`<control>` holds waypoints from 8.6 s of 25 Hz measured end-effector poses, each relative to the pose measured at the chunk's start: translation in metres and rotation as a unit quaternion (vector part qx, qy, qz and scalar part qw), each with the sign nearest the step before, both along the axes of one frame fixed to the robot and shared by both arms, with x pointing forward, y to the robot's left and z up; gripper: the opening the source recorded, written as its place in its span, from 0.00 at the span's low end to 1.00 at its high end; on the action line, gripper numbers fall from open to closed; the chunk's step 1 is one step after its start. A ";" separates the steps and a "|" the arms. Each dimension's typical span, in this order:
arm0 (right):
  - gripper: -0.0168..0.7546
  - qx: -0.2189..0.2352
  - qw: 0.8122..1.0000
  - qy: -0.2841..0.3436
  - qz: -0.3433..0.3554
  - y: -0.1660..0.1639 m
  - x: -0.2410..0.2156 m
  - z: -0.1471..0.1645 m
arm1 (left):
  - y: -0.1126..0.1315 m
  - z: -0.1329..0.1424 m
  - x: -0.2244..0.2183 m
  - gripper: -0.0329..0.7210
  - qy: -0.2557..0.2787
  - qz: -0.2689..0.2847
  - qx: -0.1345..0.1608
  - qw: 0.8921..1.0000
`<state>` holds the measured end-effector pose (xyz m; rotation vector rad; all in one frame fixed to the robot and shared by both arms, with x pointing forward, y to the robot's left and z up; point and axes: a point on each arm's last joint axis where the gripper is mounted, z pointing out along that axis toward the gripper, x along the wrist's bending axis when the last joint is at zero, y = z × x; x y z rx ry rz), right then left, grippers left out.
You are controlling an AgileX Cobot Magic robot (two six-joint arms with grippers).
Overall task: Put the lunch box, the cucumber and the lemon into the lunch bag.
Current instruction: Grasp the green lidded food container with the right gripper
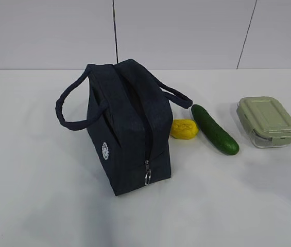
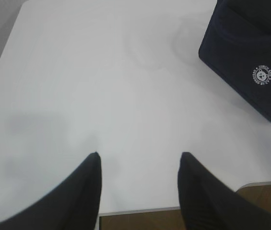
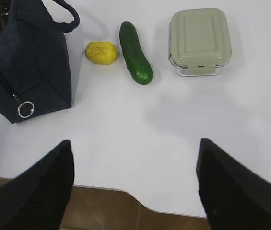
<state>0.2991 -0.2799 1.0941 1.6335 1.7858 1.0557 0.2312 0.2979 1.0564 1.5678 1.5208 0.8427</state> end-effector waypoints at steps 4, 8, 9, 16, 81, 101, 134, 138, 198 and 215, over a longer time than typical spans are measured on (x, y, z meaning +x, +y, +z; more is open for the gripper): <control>0.79 0.008 0.999 0.036 0.007 0.003 0.030 0.014 | 0.000 0.000 0.000 0.53 0.000 0.000 0.000 1.000; 0.79 -0.013 0.998 0.055 0.023 0.004 0.063 0.025 | 0.000 0.000 0.000 0.53 0.000 0.000 0.000 1.000; 0.79 -0.016 0.998 0.061 0.026 0.004 0.071 0.027 | 0.000 0.000 0.000 0.53 0.000 0.000 0.000 1.000; 0.79 -0.038 0.988 0.129 0.077 0.010 0.131 0.043 | 0.000 0.000 0.000 0.53 0.000 0.000 0.000 1.000; 0.78 0.364 0.925 0.097 0.050 -0.177 0.331 -0.183 | 0.000 0.000 0.000 0.52 0.000 0.000 0.000 1.000; 0.78 0.387 0.916 0.100 0.038 -0.179 0.334 -0.217 | 0.000 0.000 0.000 0.52 0.000 0.000 0.000 1.000; 0.78 0.429 0.899 0.089 0.004 -0.181 0.338 -0.239 | 0.000 0.000 0.000 0.52 0.000 0.000 0.000 1.000; 0.78 0.429 0.899 0.091 0.004 -0.179 0.339 -0.239 | 0.000 0.000 0.000 0.52 0.000 0.000 0.000 1.000; 0.62 0.440 0.890 0.119 0.011 -0.170 0.341 -0.240 | 0.000 0.000 0.000 0.52 0.000 0.000 0.000 1.000; 0.54 0.455 0.881 0.129 0.002 -0.169 0.341 -0.239 | 0.000 0.000 0.000 0.52 0.000 0.000 0.000 1.000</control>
